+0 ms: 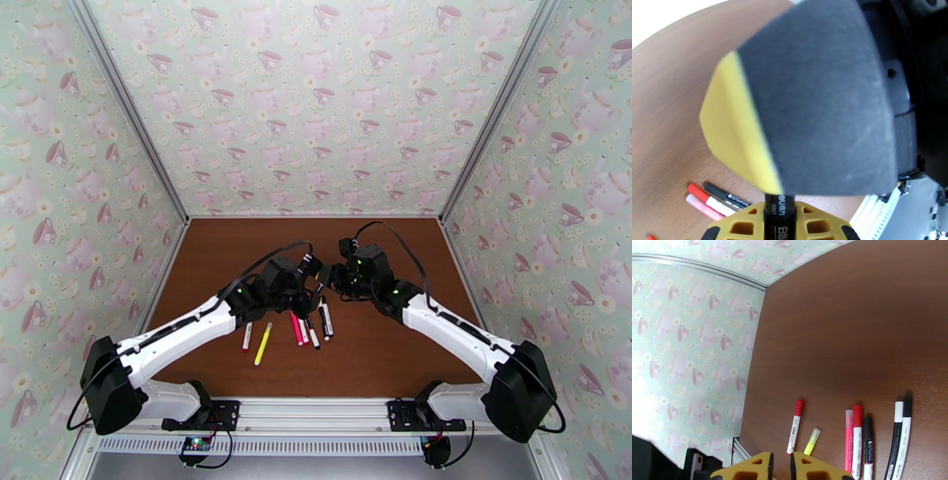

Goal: Open the pen caps

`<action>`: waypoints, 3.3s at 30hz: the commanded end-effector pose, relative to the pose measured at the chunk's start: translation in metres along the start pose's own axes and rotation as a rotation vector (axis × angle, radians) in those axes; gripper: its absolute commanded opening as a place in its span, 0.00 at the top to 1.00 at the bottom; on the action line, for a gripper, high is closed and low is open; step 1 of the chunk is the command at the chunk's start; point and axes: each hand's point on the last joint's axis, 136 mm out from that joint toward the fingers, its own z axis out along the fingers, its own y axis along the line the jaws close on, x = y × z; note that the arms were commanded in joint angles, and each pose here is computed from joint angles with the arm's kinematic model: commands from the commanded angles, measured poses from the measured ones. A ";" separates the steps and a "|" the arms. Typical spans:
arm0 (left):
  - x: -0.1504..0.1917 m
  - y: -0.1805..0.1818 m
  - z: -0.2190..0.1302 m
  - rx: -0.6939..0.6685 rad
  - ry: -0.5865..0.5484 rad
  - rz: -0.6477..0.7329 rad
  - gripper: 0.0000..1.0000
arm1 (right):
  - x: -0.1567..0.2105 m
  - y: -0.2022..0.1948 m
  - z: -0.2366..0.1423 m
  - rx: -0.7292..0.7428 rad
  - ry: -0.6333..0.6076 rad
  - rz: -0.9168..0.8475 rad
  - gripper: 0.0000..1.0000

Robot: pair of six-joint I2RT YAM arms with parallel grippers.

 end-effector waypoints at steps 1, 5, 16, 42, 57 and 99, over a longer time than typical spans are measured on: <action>0.016 -0.026 -0.016 0.185 0.073 -0.039 0.96 | -0.038 0.017 -0.023 -0.104 -0.139 -0.073 1.00; 0.017 -0.031 -0.022 0.240 0.090 -0.049 0.97 | -0.045 0.025 -0.035 -0.146 -0.151 -0.150 1.00; 0.014 0.004 -0.004 -0.110 0.082 0.098 0.97 | -0.073 -0.023 -0.039 0.153 -0.228 -0.037 1.00; -0.024 0.010 0.018 0.040 0.101 0.092 1.00 | -0.141 -0.009 -0.027 -0.048 -0.280 -0.099 1.00; 0.003 -0.008 0.026 -0.028 0.087 0.155 1.00 | -0.131 -0.048 -0.048 0.195 -0.302 -0.028 1.00; -0.015 0.053 -0.003 -0.030 -0.142 -0.156 1.00 | -0.026 -0.285 -0.012 0.955 0.401 -0.197 0.94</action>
